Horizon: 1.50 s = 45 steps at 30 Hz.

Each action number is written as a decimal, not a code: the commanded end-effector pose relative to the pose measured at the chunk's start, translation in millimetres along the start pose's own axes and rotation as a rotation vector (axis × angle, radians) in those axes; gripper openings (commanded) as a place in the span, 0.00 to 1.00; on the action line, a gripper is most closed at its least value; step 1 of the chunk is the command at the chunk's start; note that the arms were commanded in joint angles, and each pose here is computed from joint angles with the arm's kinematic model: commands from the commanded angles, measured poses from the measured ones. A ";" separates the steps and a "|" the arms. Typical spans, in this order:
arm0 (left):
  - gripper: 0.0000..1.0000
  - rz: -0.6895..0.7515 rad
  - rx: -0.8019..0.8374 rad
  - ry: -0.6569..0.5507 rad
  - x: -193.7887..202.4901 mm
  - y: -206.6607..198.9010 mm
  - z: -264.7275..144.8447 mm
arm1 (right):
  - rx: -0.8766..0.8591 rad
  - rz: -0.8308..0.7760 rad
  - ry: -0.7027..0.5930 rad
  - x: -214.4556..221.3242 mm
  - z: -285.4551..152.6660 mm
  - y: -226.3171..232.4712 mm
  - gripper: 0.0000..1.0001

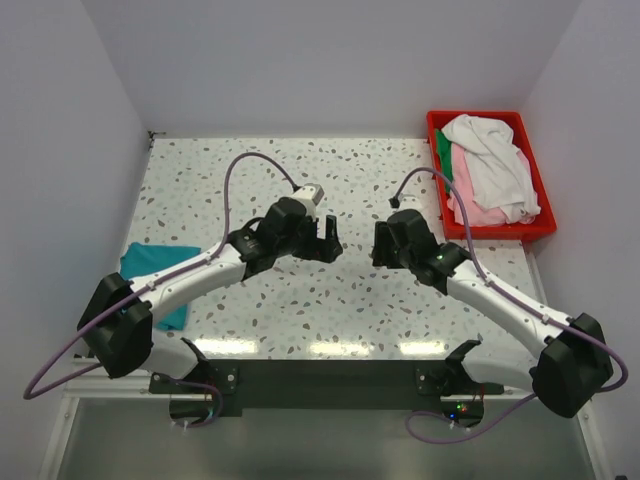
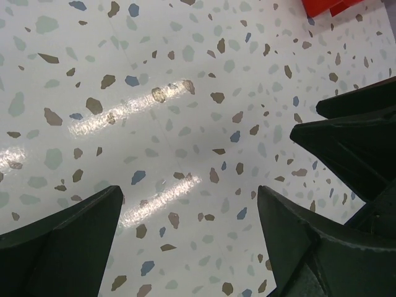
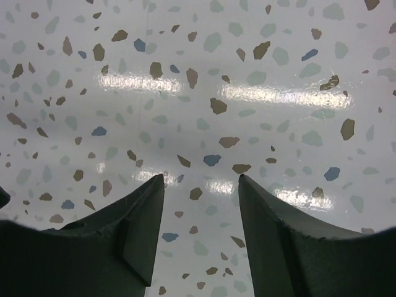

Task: Fold and stack the t-shirts
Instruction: Grab the tshirt from the pile

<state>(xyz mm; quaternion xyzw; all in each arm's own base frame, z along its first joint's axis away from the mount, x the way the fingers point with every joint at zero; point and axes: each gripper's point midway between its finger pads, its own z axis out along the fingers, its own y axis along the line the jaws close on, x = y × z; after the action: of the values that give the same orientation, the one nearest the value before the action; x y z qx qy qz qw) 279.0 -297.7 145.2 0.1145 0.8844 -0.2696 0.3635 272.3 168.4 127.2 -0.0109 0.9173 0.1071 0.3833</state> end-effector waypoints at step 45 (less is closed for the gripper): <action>0.96 0.099 0.072 0.007 -1.9 -9.5 -46.8 | 0.753 0.509 -0.482 -290.5 166.7 -350.3 0.59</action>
<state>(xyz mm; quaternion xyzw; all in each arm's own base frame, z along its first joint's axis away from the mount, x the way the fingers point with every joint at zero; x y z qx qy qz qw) 247.3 -278.7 170.0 0.1713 0.8772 -0.2747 0.3546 610.1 -142.3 113.7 0.3663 0.7953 -0.1303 0.4651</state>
